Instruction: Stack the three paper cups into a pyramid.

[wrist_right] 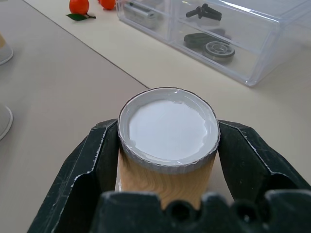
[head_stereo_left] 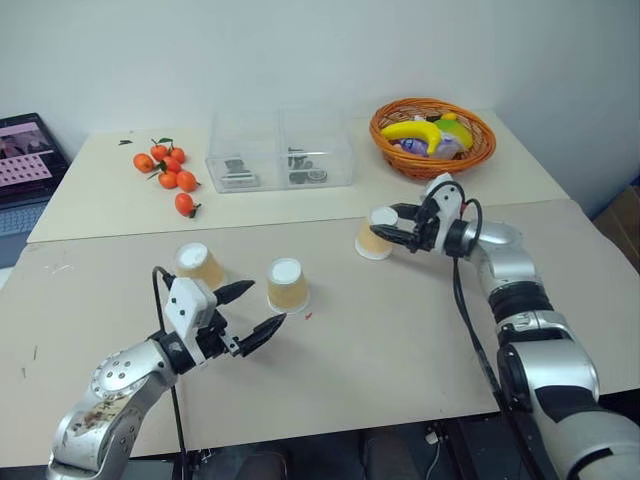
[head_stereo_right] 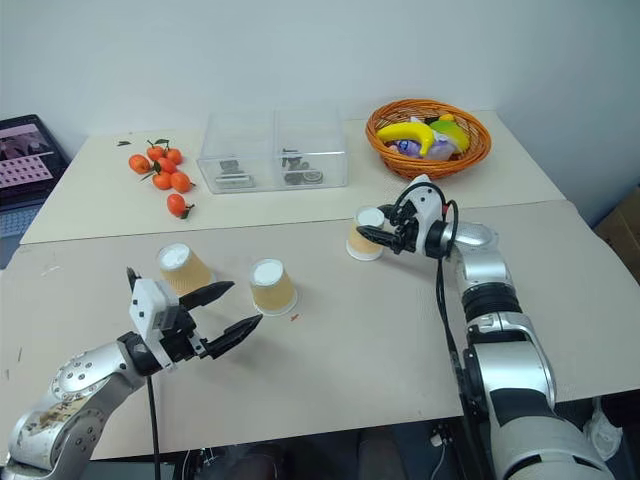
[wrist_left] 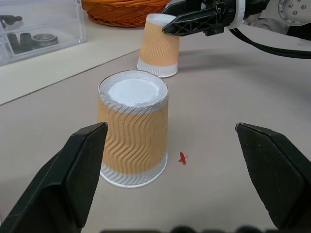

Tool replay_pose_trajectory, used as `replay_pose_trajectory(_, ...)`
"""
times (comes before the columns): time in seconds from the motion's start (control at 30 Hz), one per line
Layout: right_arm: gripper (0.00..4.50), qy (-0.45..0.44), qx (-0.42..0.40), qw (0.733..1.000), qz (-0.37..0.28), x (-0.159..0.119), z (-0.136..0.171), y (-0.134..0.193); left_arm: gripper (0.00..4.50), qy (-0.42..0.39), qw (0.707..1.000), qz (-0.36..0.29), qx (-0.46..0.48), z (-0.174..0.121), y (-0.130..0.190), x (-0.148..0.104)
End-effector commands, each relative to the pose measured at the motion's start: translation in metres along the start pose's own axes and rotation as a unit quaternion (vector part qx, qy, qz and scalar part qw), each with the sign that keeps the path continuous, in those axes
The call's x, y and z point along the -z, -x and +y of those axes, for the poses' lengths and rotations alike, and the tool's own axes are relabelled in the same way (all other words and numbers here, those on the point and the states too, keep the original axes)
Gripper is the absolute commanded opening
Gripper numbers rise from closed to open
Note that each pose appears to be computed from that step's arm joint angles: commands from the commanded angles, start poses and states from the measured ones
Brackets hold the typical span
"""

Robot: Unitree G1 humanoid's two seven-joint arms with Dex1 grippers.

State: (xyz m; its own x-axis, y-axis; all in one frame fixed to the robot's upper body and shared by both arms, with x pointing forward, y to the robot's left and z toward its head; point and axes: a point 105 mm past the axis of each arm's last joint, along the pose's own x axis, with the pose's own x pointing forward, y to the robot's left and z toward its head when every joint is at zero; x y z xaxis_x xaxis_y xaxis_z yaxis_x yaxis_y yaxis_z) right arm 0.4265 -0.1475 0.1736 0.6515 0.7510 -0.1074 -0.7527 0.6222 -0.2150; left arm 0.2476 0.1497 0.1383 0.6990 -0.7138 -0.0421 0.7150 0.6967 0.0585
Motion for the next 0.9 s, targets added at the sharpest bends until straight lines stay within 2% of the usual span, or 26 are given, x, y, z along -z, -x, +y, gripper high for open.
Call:
replay_pose_trajectory(0.03,2.76,0.015,-0.048,0.998,-0.034,-0.025,0.007,0.007,4.5,-0.026,0.999,-0.028,-0.003,-0.003,0.004,-0.015)
replay_pose_trajectory(0.13,2.76,0.002,-0.156,0.987,-0.028,-0.025,0.039,0.027,4.5,-0.025,0.999,-0.029,-0.01,-0.003,0.005,-0.014)
replay_pose_trajectory(0.37,2.76,-0.007,-0.212,0.977,-0.006,-0.008,0.083,0.023,4.5,-0.023,0.999,-0.028,-0.015,-0.003,0.007,-0.012)
replay_pose_trajectory(0.6,2.76,-0.019,-0.225,0.974,-0.024,-0.01,0.098,0.0,4.5,-0.024,0.999,-0.031,-0.021,-0.001,0.007,-0.013)
replay_pose_trajectory(0.9,2.76,-0.018,-0.251,0.967,-0.028,-0.01,0.107,-0.008,4.5,-0.027,0.998,-0.037,-0.036,0.001,0.008,-0.015)
